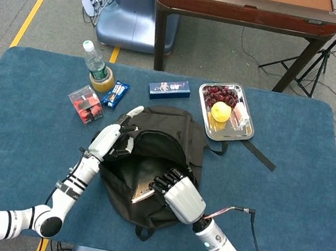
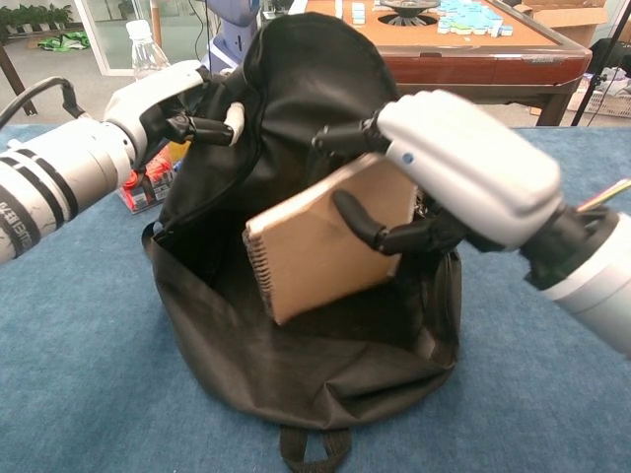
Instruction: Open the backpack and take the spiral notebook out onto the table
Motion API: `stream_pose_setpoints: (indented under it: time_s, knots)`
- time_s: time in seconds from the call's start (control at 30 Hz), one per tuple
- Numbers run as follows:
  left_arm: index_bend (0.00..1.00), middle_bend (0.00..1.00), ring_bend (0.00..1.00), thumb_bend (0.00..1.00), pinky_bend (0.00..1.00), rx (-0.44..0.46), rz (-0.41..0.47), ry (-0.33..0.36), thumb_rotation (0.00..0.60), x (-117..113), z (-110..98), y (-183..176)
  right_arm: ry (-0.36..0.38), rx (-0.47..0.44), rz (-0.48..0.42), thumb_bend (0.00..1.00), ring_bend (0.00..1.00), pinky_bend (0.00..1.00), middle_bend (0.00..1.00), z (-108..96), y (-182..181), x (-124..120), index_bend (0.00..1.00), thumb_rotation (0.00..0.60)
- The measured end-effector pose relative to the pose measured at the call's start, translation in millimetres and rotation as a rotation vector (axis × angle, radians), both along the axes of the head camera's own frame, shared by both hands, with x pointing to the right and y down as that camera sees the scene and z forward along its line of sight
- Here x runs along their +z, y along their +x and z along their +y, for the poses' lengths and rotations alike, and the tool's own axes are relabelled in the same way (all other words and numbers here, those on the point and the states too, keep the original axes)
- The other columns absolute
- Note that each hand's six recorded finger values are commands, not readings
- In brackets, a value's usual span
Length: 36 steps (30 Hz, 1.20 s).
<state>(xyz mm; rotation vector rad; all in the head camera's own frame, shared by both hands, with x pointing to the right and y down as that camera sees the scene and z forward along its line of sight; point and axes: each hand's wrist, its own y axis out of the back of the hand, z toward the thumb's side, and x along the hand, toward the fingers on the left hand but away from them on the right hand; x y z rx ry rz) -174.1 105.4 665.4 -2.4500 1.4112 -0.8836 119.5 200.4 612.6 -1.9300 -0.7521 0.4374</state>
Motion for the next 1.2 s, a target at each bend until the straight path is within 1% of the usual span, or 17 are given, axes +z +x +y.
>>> stream_pose_setpoints:
  time_s: [0.17,0.33,0.47,0.67,0.83,1.0,1.1,1.2]
  knots:
    - [0.55,0.04,0.00,0.69,0.05,-0.002,-0.012,-0.008,0.600,3.4,-0.2,-1.3,0.015,0.020,-0.039,0.61,0.60,0.52,0.61,-7.1,11.0,-25.6,0.84,0.600]
    - [0.55,0.04,0.00,0.69,0.05,-0.003,-0.022,-0.011,0.600,5.4,-1.2,-2.4,0.035,0.058,-0.093,0.61,0.63,0.58,0.63,-19.3,24.7,-54.2,0.86,0.600]
    - [0.55,0.04,0.00,0.69,0.05,-0.006,-0.027,-0.014,0.600,6.8,-1.5,-4.2,0.067,0.100,-0.100,0.61,0.65,0.62,0.64,-31.8,41.1,-71.3,0.87,0.600]
    - [0.55,0.04,0.00,0.69,0.05,-0.007,-0.038,-0.015,0.600,8.3,-0.4,-9.1,0.068,0.184,-0.129,0.61,0.66,0.64,0.64,-50.6,69.2,-91.2,0.87,0.600]
    - [0.55,0.04,0.00,0.69,0.05,-0.002,-0.046,-0.013,0.600,8.5,2.5,-14.1,0.097,0.259,-0.099,0.61,0.67,0.64,0.64,-66.6,99.4,-106.2,0.87,0.600]
    - [0.54,0.04,0.00,0.69,0.05,0.012,-0.050,-0.001,0.600,6.3,5.7,-15.1,0.089,0.326,-0.045,0.61,0.67,0.64,0.64,-80.8,126.4,-109.2,0.87,0.600]
    - [0.52,0.04,0.00,0.69,0.05,0.034,-0.058,0.005,0.600,5.5,9.5,-14.4,0.056,0.348,-0.006,0.61,0.67,0.64,0.64,-86.7,135.7,-101.2,0.87,0.600]
    - [0.51,0.04,0.00,0.69,0.05,0.047,-0.068,0.011,0.600,5.2,12.4,-14.8,0.014,0.371,0.044,0.61,0.67,0.64,0.64,-92.5,145.0,-88.0,0.87,0.600]
